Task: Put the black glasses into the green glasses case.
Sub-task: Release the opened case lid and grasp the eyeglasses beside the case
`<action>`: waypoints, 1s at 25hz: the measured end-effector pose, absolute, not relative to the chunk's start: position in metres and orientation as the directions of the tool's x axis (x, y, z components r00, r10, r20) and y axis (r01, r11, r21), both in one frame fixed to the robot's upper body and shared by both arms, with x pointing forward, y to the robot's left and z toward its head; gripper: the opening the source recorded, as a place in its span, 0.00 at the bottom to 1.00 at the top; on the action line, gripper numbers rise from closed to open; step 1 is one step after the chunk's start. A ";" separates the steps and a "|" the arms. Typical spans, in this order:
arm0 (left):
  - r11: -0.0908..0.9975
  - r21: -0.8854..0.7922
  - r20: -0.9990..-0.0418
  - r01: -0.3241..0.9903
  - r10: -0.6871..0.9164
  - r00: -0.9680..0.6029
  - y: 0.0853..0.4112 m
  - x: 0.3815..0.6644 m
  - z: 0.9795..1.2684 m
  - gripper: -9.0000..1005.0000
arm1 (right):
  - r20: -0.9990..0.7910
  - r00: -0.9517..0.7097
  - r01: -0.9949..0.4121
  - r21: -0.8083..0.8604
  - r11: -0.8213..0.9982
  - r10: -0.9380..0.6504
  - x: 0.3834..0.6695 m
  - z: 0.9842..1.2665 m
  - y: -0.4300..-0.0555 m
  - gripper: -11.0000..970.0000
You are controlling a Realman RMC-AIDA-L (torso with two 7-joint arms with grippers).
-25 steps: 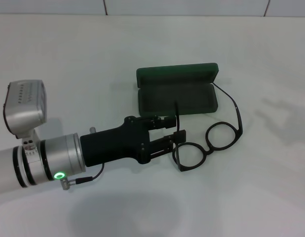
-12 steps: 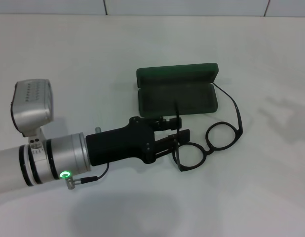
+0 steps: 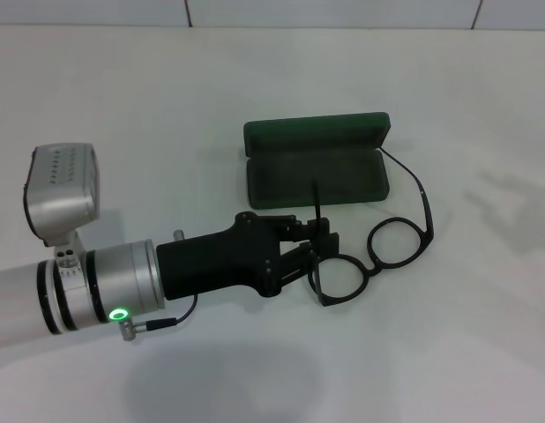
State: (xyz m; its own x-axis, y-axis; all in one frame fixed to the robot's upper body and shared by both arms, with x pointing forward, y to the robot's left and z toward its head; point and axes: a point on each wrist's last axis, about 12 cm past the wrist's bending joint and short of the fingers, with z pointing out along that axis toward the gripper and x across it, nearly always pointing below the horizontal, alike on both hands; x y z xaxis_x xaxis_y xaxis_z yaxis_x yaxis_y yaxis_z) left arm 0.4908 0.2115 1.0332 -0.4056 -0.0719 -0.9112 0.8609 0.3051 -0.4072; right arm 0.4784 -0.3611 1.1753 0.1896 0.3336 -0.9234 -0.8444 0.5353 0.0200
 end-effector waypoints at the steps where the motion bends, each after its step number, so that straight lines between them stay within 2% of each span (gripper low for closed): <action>1: 0.304 -0.407 -0.911 0.861 -0.072 -0.405 0.212 0.491 1.033 0.25 | -0.923 0.190 -0.845 0.020 0.535 0.334 0.479 1.175 -0.361 0.36; 7: 0.303 -0.409 -0.911 0.861 -0.077 -0.406 0.211 0.490 1.033 0.25 | -0.924 0.189 -0.845 0.020 0.535 0.332 0.479 1.175 -0.361 0.35; 12: 0.301 -0.414 -0.909 0.859 -0.080 -0.410 0.211 0.490 1.033 0.21 | -0.925 0.187 -0.844 0.021 0.536 0.331 0.479 1.175 -0.361 0.35; 16: 0.294 -0.419 -0.907 0.859 -0.087 -0.412 0.211 0.489 1.034 0.11 | -0.925 0.183 -0.843 0.027 0.537 0.333 0.480 1.174 -0.360 0.35; 18: 0.275 -0.421 -0.907 0.865 -0.097 -0.410 0.211 0.488 1.037 0.06 | -0.924 0.179 -0.844 0.033 0.536 0.338 0.481 1.173 -0.360 0.35; 25: 0.157 -0.437 -0.897 0.886 -0.157 -0.414 0.212 0.479 1.049 0.05 | -0.922 0.179 -0.848 0.032 0.528 0.343 0.482 1.173 -0.358 0.35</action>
State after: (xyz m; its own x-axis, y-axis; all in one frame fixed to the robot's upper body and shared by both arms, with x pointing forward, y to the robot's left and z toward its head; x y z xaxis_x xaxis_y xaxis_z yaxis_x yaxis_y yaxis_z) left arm 0.4791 0.2118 1.0494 -0.4139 -0.1575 -0.8966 0.8859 0.1567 -0.4365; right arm 0.4823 -0.3585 1.1727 0.1786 0.3431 -0.9222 -0.8483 0.5285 0.0324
